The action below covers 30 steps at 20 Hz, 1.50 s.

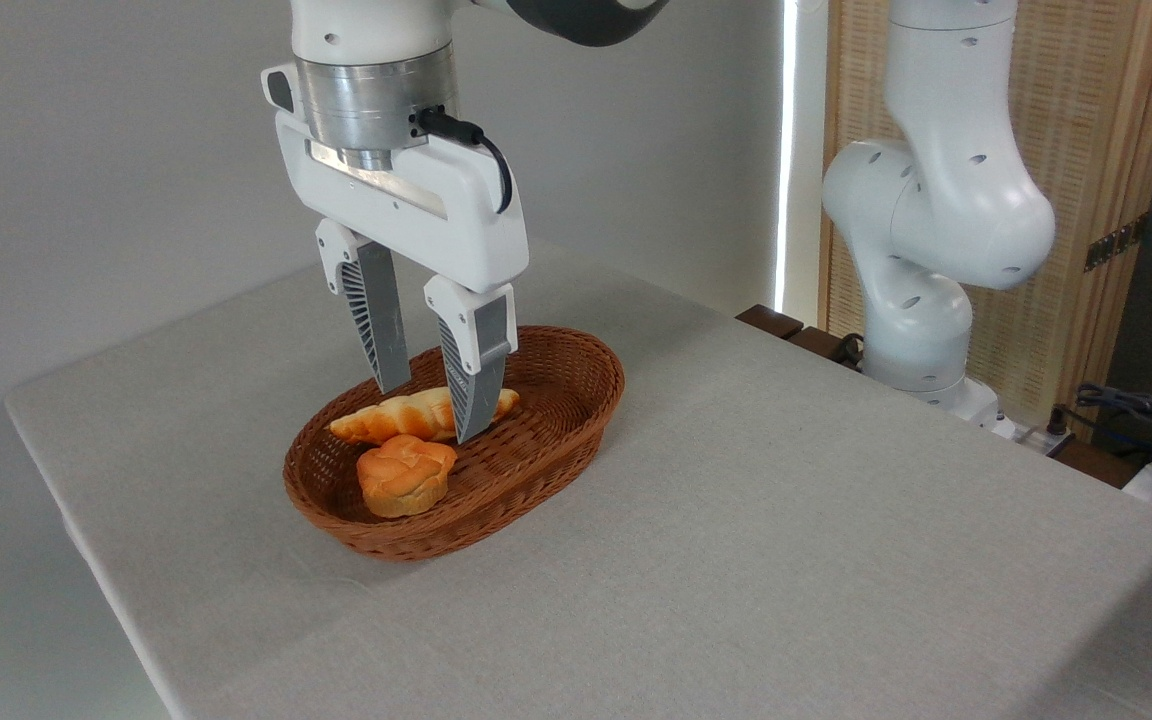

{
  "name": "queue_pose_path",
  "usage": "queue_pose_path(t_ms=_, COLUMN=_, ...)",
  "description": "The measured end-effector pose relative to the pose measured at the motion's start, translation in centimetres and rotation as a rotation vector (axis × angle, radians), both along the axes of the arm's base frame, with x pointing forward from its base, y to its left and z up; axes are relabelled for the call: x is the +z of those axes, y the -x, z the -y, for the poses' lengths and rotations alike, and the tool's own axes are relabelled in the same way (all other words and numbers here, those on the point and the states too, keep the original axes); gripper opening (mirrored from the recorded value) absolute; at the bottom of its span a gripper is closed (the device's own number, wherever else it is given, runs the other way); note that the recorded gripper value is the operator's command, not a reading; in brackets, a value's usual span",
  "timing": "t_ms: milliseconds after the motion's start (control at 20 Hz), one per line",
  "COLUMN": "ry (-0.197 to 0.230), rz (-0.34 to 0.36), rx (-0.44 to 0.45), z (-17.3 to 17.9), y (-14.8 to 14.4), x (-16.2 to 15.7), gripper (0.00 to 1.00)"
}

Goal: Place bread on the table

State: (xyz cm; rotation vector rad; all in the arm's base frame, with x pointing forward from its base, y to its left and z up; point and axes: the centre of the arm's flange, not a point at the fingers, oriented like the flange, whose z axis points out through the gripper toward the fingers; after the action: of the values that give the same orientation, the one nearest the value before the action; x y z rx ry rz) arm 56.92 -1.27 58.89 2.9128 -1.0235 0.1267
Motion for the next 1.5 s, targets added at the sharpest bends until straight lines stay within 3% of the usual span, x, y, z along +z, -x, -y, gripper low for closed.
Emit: queue_pose_path(t_ms=1500, ry=0.0, rz=-0.026, rx=-0.003, z=0.08, y=0.27, x=-0.24, gripper=1.0)
